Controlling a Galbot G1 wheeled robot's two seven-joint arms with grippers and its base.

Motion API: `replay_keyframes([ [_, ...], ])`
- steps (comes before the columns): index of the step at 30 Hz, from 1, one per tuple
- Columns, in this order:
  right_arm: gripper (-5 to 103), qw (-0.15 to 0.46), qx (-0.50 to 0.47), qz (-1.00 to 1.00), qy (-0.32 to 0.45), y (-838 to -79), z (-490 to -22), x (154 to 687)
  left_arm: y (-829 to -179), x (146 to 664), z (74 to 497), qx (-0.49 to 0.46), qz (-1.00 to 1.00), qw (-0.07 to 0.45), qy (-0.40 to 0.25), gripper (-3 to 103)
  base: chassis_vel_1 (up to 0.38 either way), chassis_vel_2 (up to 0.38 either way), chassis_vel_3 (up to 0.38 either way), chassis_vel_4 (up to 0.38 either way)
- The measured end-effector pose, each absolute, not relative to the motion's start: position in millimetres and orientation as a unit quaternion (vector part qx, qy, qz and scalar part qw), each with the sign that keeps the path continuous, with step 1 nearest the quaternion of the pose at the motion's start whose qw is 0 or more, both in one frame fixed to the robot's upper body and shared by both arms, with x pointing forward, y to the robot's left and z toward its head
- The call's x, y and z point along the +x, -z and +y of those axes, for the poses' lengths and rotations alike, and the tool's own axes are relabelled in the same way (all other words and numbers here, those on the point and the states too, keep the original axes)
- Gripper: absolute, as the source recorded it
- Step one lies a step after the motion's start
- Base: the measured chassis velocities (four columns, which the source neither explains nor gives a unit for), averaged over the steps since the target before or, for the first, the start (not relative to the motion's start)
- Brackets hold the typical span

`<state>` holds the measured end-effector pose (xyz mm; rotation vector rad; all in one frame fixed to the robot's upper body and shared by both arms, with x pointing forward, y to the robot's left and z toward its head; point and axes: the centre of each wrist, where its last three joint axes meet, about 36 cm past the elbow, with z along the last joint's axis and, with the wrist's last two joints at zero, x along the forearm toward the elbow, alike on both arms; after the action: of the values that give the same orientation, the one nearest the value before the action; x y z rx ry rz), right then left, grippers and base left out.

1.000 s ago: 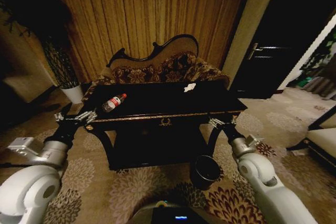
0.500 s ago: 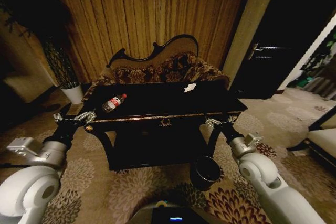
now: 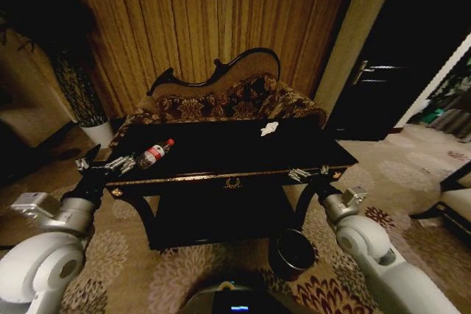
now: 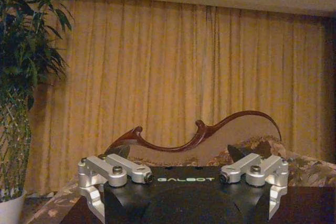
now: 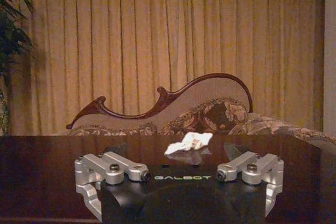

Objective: Move to the front of the table and place the trash on the table into the trash bin.

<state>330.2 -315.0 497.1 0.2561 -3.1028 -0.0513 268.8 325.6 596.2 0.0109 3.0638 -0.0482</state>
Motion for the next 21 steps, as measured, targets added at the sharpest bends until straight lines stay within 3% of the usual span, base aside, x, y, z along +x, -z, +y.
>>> replay_keyframes([
  [21, 100, 0.007, 0.090, -0.996, 0.016, -501.8, -310.8, 329.6, -596.1, 268.3, 326.2, 0.001, 0.999, 0.038, 0.015, 100, -0.064, 0.064, 0.068, -0.065],
])
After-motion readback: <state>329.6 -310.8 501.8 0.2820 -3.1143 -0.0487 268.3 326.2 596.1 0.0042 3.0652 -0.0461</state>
